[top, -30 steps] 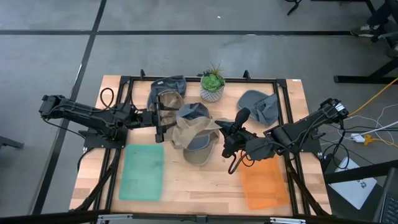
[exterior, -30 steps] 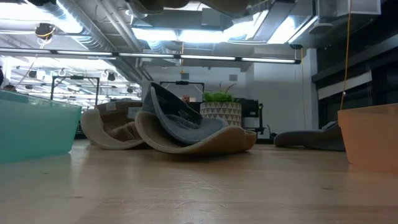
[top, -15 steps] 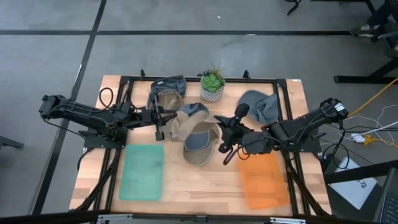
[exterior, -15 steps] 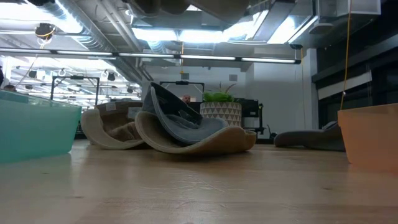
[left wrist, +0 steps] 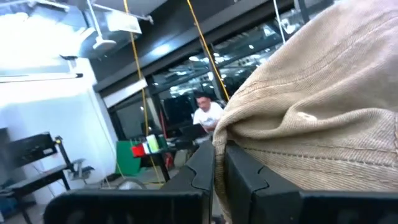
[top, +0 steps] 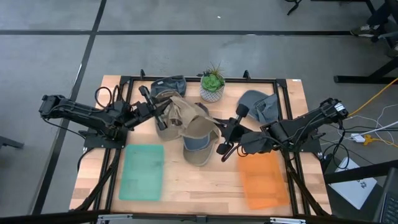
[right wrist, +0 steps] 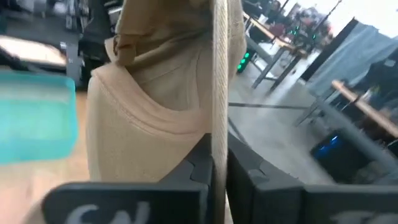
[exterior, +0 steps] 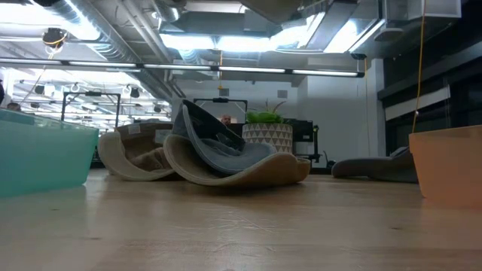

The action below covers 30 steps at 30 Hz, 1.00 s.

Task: Pick & Place hat
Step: Put the top right brown cap into the orange bin

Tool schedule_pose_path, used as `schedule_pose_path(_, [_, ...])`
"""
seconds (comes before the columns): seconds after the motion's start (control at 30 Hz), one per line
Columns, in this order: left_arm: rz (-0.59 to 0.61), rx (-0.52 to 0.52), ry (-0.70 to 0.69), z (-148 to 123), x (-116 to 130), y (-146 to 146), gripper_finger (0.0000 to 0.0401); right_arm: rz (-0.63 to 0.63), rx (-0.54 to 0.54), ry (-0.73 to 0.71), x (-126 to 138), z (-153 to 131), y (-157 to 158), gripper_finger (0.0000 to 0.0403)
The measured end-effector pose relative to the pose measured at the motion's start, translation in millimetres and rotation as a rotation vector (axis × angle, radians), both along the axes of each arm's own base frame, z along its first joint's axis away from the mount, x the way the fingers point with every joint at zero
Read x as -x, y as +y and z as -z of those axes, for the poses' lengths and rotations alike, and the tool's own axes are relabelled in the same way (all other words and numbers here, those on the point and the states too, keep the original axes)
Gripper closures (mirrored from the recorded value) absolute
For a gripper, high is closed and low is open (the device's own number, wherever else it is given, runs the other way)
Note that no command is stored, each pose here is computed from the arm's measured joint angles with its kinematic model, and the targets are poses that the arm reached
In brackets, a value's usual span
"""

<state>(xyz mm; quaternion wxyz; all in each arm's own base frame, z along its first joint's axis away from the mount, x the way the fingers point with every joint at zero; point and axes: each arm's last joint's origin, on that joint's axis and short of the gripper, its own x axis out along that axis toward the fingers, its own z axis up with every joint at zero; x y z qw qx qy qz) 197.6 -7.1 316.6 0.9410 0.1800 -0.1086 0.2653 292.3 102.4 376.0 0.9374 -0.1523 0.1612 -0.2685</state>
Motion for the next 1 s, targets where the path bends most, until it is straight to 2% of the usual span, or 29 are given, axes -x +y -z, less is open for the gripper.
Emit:
schedule_pose_path(0.13, [-0.065,-0.001,0.004,-2.9,0.9,1.5,0.0389,0.034,-0.085,-0.050,-1.2,0.9,-4.2,0.0338])
schedule_pose_path(0.27, [-0.179,-0.017,0.042,-3.7,2.5,4.0,0.0389,0.029,-0.142,-0.042,-1.1,4.8,-6.8,0.0284])
schedule_pose_path(0.4, [-0.288,-0.071,0.135,-0.8,3.1,6.0,0.0389,-0.004,-0.249,-0.054,-2.6,7.2,-8.9,0.0223])
schedule_pose_path(0.57, [-0.311,-0.152,0.271,8.0,-1.1,5.1,0.0389,0.006,-0.355,-0.096,-8.6,8.5,-18.0,0.0170])
schedule_pose_path(0.77, [-0.320,-0.273,0.438,21.9,-11.2,-5.3,0.0389,0.034,-0.372,-0.104,-28.0,19.0,-31.6,0.0152])
schedule_pose_path(1.0, [-0.374,-0.402,0.598,35.6,-21.4,-18.1,0.0389,-0.020,-0.377,-0.109,-65.7,41.3,-45.8,0.0151])
